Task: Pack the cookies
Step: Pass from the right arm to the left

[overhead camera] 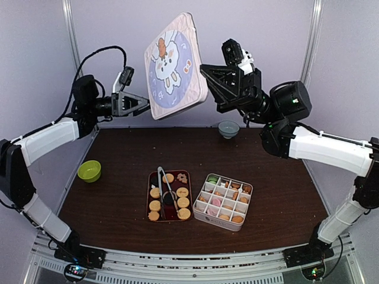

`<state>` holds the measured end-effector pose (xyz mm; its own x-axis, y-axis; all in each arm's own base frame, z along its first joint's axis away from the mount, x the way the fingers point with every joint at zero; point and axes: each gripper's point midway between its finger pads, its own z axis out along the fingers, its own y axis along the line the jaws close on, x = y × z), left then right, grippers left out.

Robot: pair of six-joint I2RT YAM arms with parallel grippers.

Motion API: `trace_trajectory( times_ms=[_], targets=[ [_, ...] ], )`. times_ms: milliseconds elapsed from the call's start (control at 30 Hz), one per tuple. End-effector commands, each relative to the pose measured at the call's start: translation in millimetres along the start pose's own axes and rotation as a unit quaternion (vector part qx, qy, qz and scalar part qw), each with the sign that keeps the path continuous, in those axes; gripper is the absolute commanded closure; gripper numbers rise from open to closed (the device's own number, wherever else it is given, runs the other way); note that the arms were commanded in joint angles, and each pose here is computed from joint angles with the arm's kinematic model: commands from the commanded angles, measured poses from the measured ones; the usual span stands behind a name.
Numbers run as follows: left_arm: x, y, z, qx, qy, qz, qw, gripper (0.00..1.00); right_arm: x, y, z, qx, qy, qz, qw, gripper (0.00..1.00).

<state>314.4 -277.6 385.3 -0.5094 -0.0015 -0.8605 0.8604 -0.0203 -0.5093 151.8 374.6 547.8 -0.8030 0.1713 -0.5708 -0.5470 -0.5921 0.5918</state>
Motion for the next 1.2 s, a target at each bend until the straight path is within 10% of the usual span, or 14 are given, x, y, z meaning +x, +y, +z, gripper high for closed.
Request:
trace_trajectory(
  times_ms=[0,700,1167],
  targets=[
    [-43.9,-93.5,-17.4,0.138,-0.073,0.041,0.987,0.02,-0.9,35.7,7.9,-0.088,-0.001,-0.014,0.996,1.00],
    [-28.4,-135.7,-13.9,0.173,-0.055,0.058,0.982,0.08,-8.8,2.2,11.9,-0.139,-0.023,0.043,0.989,1.00],
    [-27.5,-140.5,-15.4,0.174,-0.052,0.060,0.982,0.57,-0.1,-21.3,6.9,-0.107,-0.013,0.058,0.993,1.00]
  ],
)
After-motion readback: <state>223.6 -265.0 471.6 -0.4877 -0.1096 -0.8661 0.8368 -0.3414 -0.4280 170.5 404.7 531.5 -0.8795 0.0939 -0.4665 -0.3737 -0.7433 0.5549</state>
